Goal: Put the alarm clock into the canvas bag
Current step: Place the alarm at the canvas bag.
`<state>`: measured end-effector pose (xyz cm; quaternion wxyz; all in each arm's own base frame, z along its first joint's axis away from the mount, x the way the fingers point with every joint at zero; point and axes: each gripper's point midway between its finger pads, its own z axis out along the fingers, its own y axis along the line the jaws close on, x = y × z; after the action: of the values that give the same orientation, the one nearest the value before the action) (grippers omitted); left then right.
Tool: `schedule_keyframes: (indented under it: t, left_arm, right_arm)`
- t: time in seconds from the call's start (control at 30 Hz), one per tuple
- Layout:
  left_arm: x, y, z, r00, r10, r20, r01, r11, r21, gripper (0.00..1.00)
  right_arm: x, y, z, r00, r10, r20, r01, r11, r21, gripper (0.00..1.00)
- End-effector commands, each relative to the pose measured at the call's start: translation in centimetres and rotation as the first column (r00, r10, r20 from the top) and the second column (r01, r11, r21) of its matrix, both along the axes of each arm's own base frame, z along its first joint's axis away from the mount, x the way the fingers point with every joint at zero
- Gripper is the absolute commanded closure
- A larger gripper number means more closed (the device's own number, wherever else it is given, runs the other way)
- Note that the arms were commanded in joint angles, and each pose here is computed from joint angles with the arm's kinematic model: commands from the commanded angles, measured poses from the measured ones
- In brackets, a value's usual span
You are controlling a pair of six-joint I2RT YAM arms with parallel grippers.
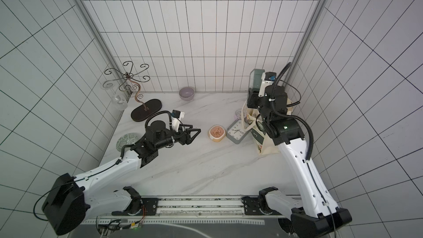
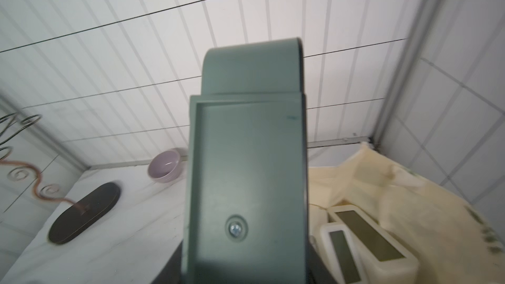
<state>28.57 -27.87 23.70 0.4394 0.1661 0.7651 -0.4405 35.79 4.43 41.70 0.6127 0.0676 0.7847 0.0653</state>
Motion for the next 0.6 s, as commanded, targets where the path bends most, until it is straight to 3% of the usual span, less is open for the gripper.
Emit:
schedule_keyframes:
  t: [0.0,0.13,0.4,0.57]
  left_arm:
    - [-0.2,-0.5,1.0,0.999,-0.022,0.045,0.023,0.999,-0.024,0.19]
    - [-0.3,-0.2,0.1,0.999,-0.009,0.035,0.009,1.0,-0.006,0.19]
    - [-0.6,0.1,-1.4,1.0,-0.001,0.002,0.001,1.0,0.009,0.19]
    - [-0.9,0.1,-1.7,1.0,-0.011,-0.008,0.011,1.0,-0.003,0.19]
  right_arm:
    - [1.3,-3.0,-4.2,0.994,-0.051,-0.099,0.053,0.998,0.02,0.75]
    - [2.7,-4.6,-7.3,0.982,-0.031,-0.185,0.044,0.996,0.071,0.74]
    - [5.4,-2.5,-13.0,0.931,0.198,-0.306,-0.128,0.964,0.233,0.74]
    - [6.1,-2.4,-16.1,0.894,0.276,-0.354,-0.155,0.93,0.332,0.7]
